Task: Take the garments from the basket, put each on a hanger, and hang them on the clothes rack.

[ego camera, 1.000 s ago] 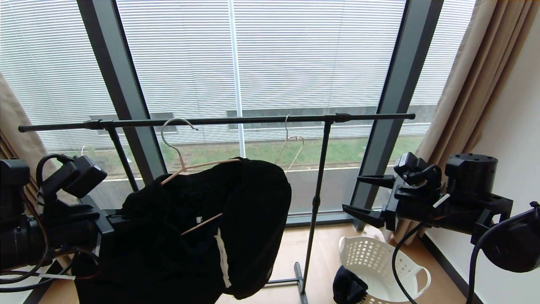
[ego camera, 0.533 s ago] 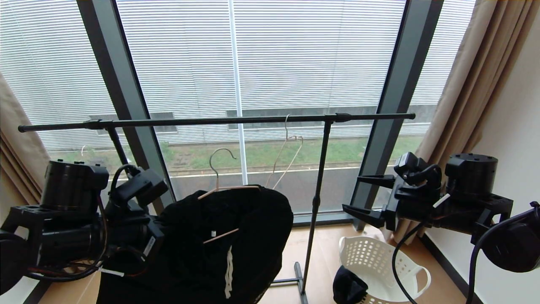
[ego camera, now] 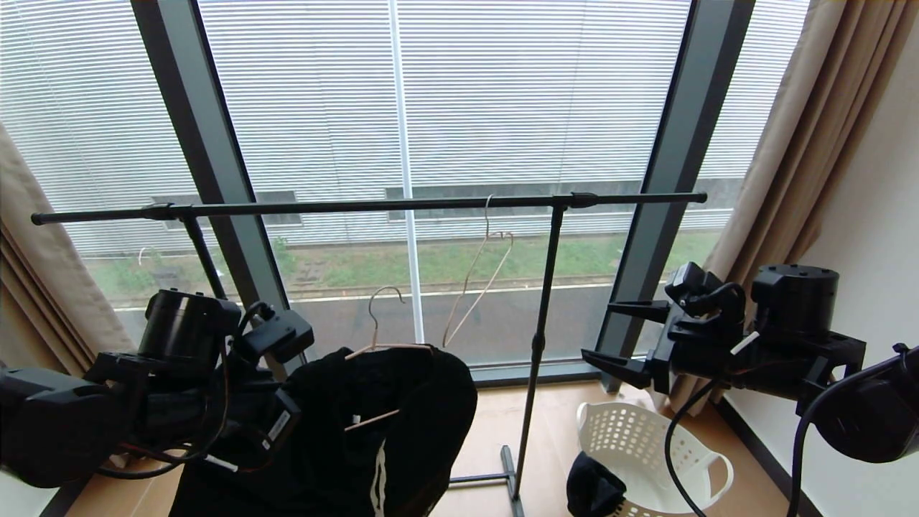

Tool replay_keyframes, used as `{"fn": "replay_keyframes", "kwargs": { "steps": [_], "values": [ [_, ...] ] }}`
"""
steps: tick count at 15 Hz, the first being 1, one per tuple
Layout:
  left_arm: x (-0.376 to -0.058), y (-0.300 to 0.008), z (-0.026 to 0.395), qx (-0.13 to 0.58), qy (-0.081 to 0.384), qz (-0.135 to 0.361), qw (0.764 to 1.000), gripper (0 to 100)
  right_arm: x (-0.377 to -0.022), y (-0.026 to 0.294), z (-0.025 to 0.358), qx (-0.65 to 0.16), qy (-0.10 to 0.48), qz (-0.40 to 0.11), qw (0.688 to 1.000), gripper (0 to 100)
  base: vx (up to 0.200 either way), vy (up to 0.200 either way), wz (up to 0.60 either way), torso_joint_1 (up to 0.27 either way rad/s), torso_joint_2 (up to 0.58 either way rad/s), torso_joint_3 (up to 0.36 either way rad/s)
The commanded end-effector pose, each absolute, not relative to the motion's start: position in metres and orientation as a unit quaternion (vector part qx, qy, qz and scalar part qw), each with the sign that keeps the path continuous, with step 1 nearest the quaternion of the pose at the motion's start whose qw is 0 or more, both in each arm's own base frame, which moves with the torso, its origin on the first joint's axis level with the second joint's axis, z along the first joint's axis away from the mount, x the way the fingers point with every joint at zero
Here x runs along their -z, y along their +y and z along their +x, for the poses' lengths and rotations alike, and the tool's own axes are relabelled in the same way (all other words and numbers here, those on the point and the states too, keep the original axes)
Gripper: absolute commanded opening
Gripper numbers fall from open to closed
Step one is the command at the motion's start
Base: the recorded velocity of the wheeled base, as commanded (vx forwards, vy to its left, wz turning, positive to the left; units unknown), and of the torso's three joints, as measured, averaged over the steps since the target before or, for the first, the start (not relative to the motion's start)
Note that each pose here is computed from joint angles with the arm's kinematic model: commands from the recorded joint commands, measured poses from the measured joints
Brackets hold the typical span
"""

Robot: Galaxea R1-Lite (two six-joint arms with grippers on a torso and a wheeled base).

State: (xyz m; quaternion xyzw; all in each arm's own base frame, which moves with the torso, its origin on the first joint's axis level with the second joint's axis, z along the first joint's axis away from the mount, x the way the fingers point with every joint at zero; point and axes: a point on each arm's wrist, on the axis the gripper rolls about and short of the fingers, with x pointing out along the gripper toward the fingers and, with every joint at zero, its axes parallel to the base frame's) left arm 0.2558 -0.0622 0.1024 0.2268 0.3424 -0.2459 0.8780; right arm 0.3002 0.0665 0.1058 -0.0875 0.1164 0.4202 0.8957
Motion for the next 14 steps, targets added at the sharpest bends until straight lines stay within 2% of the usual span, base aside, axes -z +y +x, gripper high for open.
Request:
{"fn": "replay_keyframes", "kwargs": {
  "steps": [1,6,7,10,13,14],
  "values": [
    [-0.090,-0.064,0.265,0.238,0.365,0.231,0.870,0,-0.105,0.067,0.301,-0.421,0.117,-0.087,0.895,100,0.000,0.000,0.00,0.000,0.00,0.000],
    [-0.076,-0.067,0.275,0.223,0.381,0.238,0.865,0,-0.105,0.067,0.301,-0.421,0.118,-0.087,0.895,100,0.000,0.000,0.00,0.000,0.00,0.000],
    [-0.077,-0.069,0.285,0.203,0.365,0.232,0.878,0,-0.105,0.067,0.301,-0.421,0.117,-0.087,0.895,100,0.000,0.000,0.00,0.000,0.00,0.000],
    [-0.086,-0.075,0.312,0.161,0.318,0.157,0.921,0,-0.105,0.067,0.301,-0.421,0.117,-0.087,0.895,100,0.000,0.000,0.00,0.000,0.00,0.000],
    [-0.102,-0.079,0.333,0.134,0.286,0.119,0.942,0,-0.102,0.067,0.302,-0.421,0.123,-0.086,0.895,100,0.000,0.000,0.00,0.000,0.00,0.000],
    [-0.102,-0.080,0.337,0.126,0.284,0.119,0.943,0,-0.101,0.067,0.302,-0.421,0.123,-0.086,0.894,100,0.000,0.000,0.00,0.000,0.00,0.000]
  ]
}}
